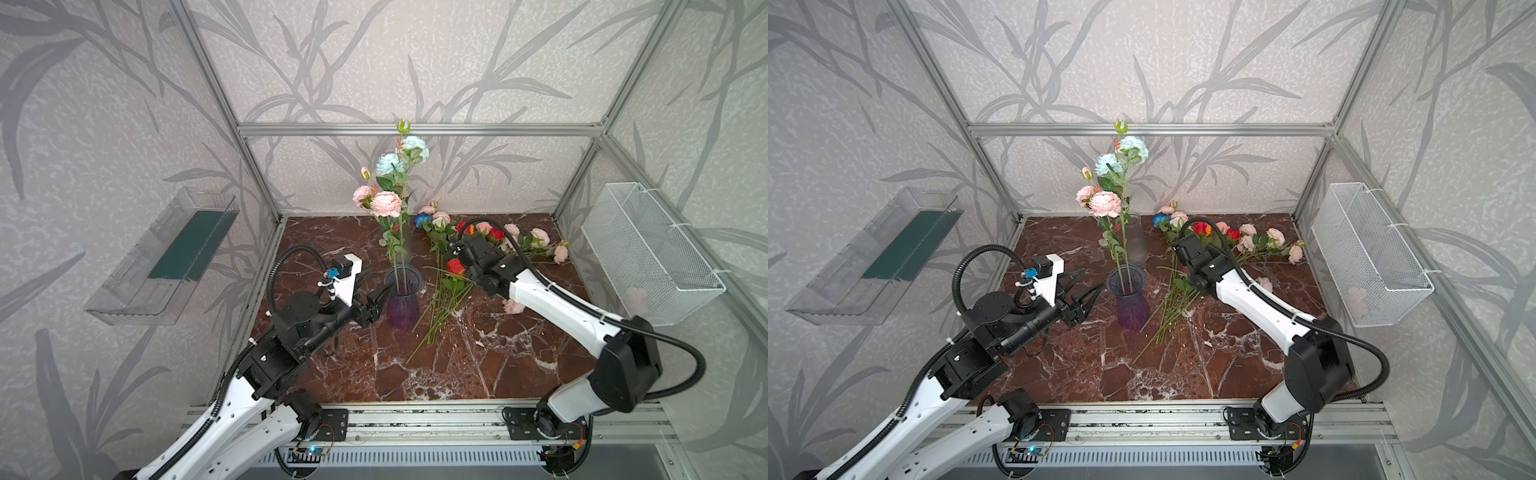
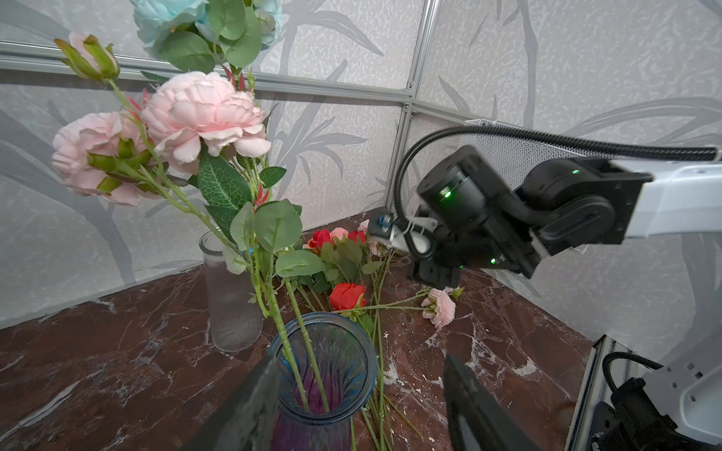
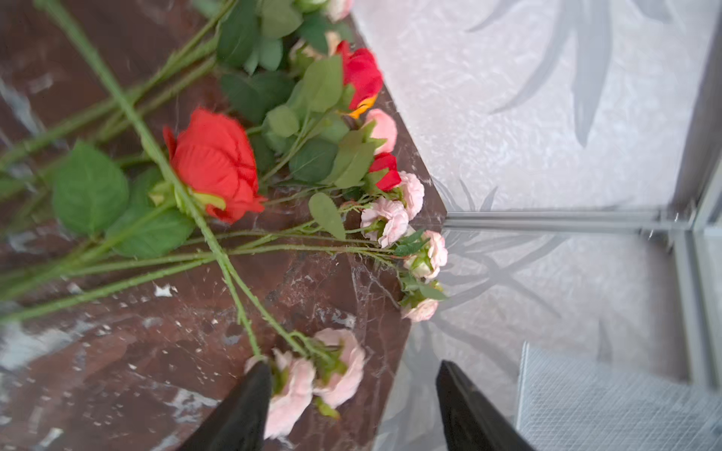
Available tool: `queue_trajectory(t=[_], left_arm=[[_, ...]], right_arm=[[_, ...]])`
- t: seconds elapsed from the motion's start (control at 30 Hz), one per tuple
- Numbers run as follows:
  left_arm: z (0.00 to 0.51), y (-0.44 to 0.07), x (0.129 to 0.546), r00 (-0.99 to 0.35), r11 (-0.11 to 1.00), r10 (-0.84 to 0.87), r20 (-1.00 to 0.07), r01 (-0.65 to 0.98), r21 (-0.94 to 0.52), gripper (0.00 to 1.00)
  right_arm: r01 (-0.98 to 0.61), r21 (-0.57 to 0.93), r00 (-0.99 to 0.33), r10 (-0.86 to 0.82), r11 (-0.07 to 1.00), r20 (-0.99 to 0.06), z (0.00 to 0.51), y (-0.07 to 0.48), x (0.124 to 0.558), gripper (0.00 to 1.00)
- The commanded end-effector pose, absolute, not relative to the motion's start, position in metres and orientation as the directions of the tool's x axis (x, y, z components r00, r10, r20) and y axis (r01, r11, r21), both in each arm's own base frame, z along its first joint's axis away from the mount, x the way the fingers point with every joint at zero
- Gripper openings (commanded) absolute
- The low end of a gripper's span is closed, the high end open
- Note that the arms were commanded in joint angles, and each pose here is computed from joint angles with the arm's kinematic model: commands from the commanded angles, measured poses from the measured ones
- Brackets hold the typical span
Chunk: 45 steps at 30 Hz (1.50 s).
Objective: Arrange the flowers into the vase
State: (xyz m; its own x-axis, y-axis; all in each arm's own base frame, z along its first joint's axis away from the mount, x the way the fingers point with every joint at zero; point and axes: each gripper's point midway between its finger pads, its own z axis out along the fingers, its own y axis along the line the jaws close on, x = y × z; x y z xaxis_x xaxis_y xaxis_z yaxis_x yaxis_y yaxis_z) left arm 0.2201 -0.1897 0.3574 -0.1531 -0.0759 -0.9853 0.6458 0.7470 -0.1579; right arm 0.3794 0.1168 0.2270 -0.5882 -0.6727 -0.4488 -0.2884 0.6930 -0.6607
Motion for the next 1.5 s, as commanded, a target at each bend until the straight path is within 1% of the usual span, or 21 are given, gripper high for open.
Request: queue_trajectory(t=[0.0, 0.03, 0.07, 0.13, 0.17, 0.2, 0.23, 0.27, 0.3, 0.37, 0.43, 0.53, 0.63, 0.73, 0.9, 0.97, 1.03, 1.07, 1.2, 1.33, 1.47], left_arm=[[0.356, -0.19, 0.223, -0.139, 0.754, -0.075, -0.987, 0.64, -0.147, 0.68], [0.355, -0.19, 0.224, -0.138, 0.755, -0.082, -0.987, 0.638, -0.152, 0.68], [0.354, -0.191, 0.225, -0.138, 0.755, -0.086, -0.987, 0.638, -0.155, 0.68], [0.354, -0.192, 0.226, -0.141, 0.753, -0.094, -0.986, 0.638, -0.163, 0.68], [0.353, -0.193, 0.227, -0.145, 0.752, -0.094, -0.985, 0.638, -0.166, 0.68], [0.353, -0.194, 0.227, -0.15, 0.751, -0.095, -0.984, 0.638, -0.17, 0.67], [0.352, -0.195, 0.228, -0.155, 0.749, -0.1, -0.983, 0.639, -0.177, 0.67], [0.351, -0.195, 0.228, -0.159, 0.748, -0.102, -0.982, 0.639, -0.181, 0.67], [0.352, -0.195, 0.228, -0.161, 0.746, -0.109, -0.981, 0.639, -0.188, 0.67], [0.349, -0.196, 0.227, -0.168, 0.742, -0.116, -0.979, 0.64, -0.198, 0.68], [0.347, -0.196, 0.227, -0.173, 0.743, -0.12, -0.978, 0.638, -0.204, 0.68], [0.347, -0.195, 0.228, -0.168, 0.743, -0.134, -0.977, 0.635, -0.211, 0.68], [0.347, -0.195, 0.228, -0.167, 0.744, -0.142, -0.976, 0.633, -0.216, 0.68], [0.347, -0.195, 0.229, -0.167, 0.746, -0.135, -0.977, 0.631, -0.211, 0.68], [0.346, -0.191, 0.229, -0.165, 0.754, -0.137, -0.977, 0.622, -0.211, 0.68], [0.344, -0.192, 0.229, -0.171, 0.753, -0.143, -0.975, 0.62, -0.219, 0.68], [0.34, -0.193, 0.23, -0.177, 0.755, -0.138, -0.975, 0.618, -0.219, 0.68], [0.339, -0.193, 0.231, -0.177, 0.756, -0.136, -0.975, 0.617, -0.218, 0.68], [0.342, -0.191, 0.232, -0.166, 0.764, -0.131, -0.977, 0.612, -0.207, 0.68], [0.342, -0.187, 0.231, -0.159, 0.775, -0.124, -0.98, 0.601, -0.196, 0.68], [0.344, -0.186, 0.23, -0.154, 0.776, -0.121, -0.981, 0.602, -0.19, 0.68]], right_arm=[[0.067, -0.14, -0.738, -0.045, 0.988, -0.673, 0.239, 0.085, 0.362, 0.68], [0.138, 0.057, -0.77, 0.143, 0.989, -0.621, 0.224, 0.086, 0.353, 0.63], [0.182, 0.201, -0.777, 0.266, 0.962, -0.571, 0.211, 0.091, 0.348, 0.6], [0.32, 0.468, -0.686, 0.542, 0.824, -0.485, 0.193, 0.096, 0.339, 0.57], [0.324, 0.566, -0.632, 0.619, 0.758, -0.466, 0.185, 0.1, 0.339, 0.58], [0.354, 0.684, -0.556, 0.731, 0.638, -0.395, 0.176, 0.103, 0.337, 0.6], [0.363, 0.761, -0.485, 0.806, 0.538, -0.339, 0.169, 0.101, 0.336, 0.64], [0.376, 0.79, -0.452, 0.84, 0.485, -0.301, 0.165, 0.1, 0.335, 0.67], [0.413, 0.797, -0.425, 0.868, 0.44, -0.258, 0.159, 0.097, 0.333, 0.7], [0.465, 0.782, -0.413, 0.883, 0.416, -0.224, 0.149, 0.096, 0.331, 0.74], [0.558, 0.765, -0.345, 0.928, 0.321, -0.137, 0.126, 0.09, 0.327, 0.77], [0.589, 0.777, -0.244, 0.965, 0.223, -0.092, 0.105, 0.082, 0.335, 0.8], [0.601, 0.785, -0.2, 0.979, 0.153, -0.037, 0.087, 0.084, 0.356, 0.82], [0.635, 0.764, -0.2, 0.98, 0.118, 0.016, 0.065, 0.092, 0.369, 0.82], [0.594, 0.8, -0.128, 0.992, 0.085, -0.011, 0.051, 0.079, 0.394, 0.8], [0.555, 0.828, -0.145, 0.989, 0.079, 0.002, 0.048, 0.082, 0.406, 0.77], [0.584, 0.809, -0.154, 0.988, 0.063, 0.034, 0.031, 0.087, 0.41, 0.73], [0.59, 0.805, -0.151, 0.988, 0.062, 0.034, 0.026, 0.088, 0.411, 0.68], [0.529, 0.848, -0.145, 0.988, 0.026, 0.06, 0.025, 0.09, 0.423, 0.25], [0.513, 0.856, -0.154, 0.988, 0.068, 0.014, 0.042, 0.086, 0.417, 0.12], [0.473, 0.866, -0.173, 0.981, 0.161, -0.088, 0.083, 0.077, 0.408, 0.09]])
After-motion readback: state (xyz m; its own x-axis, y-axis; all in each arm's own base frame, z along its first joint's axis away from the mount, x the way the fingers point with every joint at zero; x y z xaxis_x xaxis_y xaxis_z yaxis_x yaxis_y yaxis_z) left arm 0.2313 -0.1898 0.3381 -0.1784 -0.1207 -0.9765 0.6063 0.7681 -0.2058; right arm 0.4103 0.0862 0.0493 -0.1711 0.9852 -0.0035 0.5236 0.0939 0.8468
